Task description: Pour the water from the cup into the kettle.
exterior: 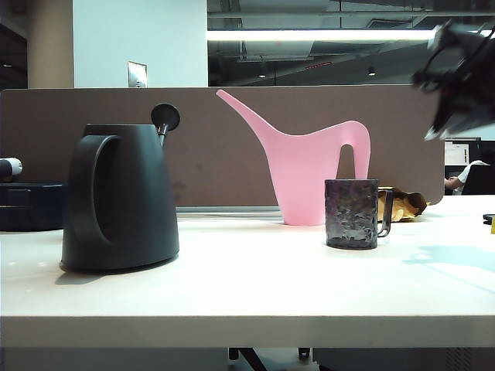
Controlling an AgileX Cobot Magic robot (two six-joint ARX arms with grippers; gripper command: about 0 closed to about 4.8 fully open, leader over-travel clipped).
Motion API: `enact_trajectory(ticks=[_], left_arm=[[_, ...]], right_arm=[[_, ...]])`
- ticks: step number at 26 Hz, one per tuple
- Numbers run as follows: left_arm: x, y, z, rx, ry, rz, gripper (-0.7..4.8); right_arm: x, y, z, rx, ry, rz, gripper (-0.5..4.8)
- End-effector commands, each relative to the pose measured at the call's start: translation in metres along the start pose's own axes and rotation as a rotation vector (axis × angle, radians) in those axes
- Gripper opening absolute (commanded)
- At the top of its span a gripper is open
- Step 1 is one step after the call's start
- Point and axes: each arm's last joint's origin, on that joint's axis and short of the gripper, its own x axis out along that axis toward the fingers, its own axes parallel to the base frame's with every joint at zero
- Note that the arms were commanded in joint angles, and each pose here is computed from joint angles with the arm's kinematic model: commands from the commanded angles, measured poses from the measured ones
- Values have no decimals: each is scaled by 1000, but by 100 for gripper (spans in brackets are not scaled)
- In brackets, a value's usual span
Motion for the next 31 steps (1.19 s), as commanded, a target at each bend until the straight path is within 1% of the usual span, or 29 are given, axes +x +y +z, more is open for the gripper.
enact_trajectory(ticks=[1,2,3,5,6,8,11,15,19,23,26,31], left_arm=[[0,0,2,4,-8,-5,-5],[0,0,2,4,-8,-5,-5],[0,0,2,4,-8,-5,-5],[0,0,2,4,-8,-5,-5],[0,0,2,4,-8,-5,-5],[0,0,2,4,-9,-5,-5],[0,0,2,-16,-9,-5,-5],[0,0,2,-23,-8,-6,-5],[0,0,2,-23,-8,-2,-5],[0,2,2,-23,-12,81,-5],[0,4,2,-22,-14,130,-5],[-1,6,2,-23,-19,211,-6]], right_arm=[[-42,-23,19,28,-79,39,25],[-51,-27,21,30,-85,59,-9],[-67,-34,22,31,-85,89,-6],[-82,-37,21,33,-98,80,-6],[-95,-33,15,25,-139,67,-6],[-107,-27,-1,25,-164,48,-6],[-114,-14,-27,19,-171,89,-6],[-124,-8,-40,15,-194,94,-6],[-136,1,-53,9,-245,130,-6],[-146,6,-77,10,-319,160,-6],[-149,5,-91,9,-343,138,-6],[-153,5,-118,-1,-394,132,-6]])
